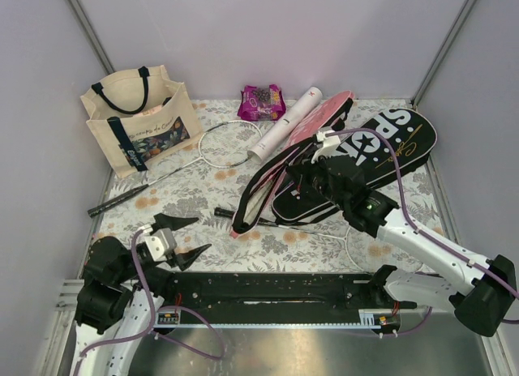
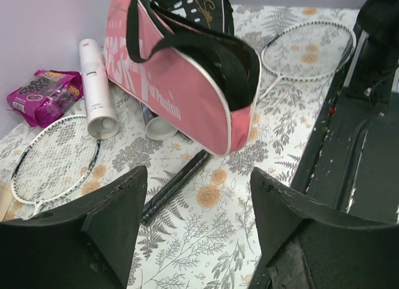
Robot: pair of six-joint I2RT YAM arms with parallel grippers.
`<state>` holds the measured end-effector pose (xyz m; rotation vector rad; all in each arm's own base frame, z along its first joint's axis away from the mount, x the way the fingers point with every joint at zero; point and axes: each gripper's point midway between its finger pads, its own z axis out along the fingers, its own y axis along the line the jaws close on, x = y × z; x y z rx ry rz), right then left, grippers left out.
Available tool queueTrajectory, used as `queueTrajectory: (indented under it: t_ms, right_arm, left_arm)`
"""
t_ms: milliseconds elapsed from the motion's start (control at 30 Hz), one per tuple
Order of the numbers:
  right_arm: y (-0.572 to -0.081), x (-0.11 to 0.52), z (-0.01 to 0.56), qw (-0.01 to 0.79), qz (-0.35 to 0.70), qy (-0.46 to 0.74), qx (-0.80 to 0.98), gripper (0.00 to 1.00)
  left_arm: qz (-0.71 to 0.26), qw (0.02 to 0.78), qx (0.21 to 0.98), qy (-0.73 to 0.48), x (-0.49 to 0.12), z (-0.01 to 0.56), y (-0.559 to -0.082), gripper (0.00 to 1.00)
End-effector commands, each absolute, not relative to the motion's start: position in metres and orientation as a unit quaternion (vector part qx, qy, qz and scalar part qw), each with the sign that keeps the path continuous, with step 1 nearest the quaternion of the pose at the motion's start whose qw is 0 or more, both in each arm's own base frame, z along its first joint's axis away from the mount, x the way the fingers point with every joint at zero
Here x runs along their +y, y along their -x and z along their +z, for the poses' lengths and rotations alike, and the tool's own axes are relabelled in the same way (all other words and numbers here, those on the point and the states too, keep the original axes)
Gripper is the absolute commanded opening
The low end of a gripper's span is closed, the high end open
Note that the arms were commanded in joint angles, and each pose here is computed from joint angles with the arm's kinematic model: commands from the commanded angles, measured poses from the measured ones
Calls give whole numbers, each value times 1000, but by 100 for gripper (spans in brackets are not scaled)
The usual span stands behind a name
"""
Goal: Pack up the badminton gear
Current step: Zip the racket bag at the center of the board.
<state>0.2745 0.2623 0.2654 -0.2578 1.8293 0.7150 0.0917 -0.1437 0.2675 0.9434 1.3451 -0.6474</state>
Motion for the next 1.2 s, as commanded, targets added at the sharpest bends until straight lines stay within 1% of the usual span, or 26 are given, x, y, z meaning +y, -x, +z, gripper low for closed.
queueTrajectory:
  t_ms: [0, 133, 200, 267, 367, 400, 567, 700, 900, 1067, 1167]
  right_arm:
    - [-287, 264, 326, 589, 347, 71, 726, 0]
    - [-292, 265, 330, 585, 353, 60, 728, 0]
    - [-294, 267, 332, 581, 358, 56, 728, 0]
    - [-296, 269, 333, 580, 363, 53, 728, 0]
    - [-299, 271, 334, 580, 368, 46, 725, 0]
    - [-300, 271, 333, 579, 368, 44, 726, 0]
    - [-305, 271, 333, 581, 369, 35, 724, 0]
    - [-313, 272, 336, 582, 371, 25, 723, 0]
    - [-318, 277, 342, 580, 381, 16, 720, 0]
    - [-316, 276, 348, 580, 390, 13, 715, 0]
    - [-316, 277, 351, 580, 394, 10, 713, 0]
  left_arm:
    - [-271, 632, 552, -471, -153, 256, -99, 71]
    - [-293, 642, 533, -467, -162, 269, -105, 71]
    - [-308, 639, 536, -459, -165, 270, -106, 75]
    - [-303, 644, 545, -443, -164, 269, -113, 79]
    - [-308, 662, 536, -424, -166, 274, -122, 83]
    - [-319, 659, 540, -415, -168, 273, -125, 99]
    - [-340, 644, 549, -410, -183, 264, -142, 99]
    - [-342, 625, 556, -428, -204, 253, -139, 99]
    - [-292, 631, 579, -427, -214, 237, -143, 99]
    - [-224, 639, 615, -405, -207, 222, -163, 99]
    - [-226, 637, 614, -408, -213, 223, -163, 99]
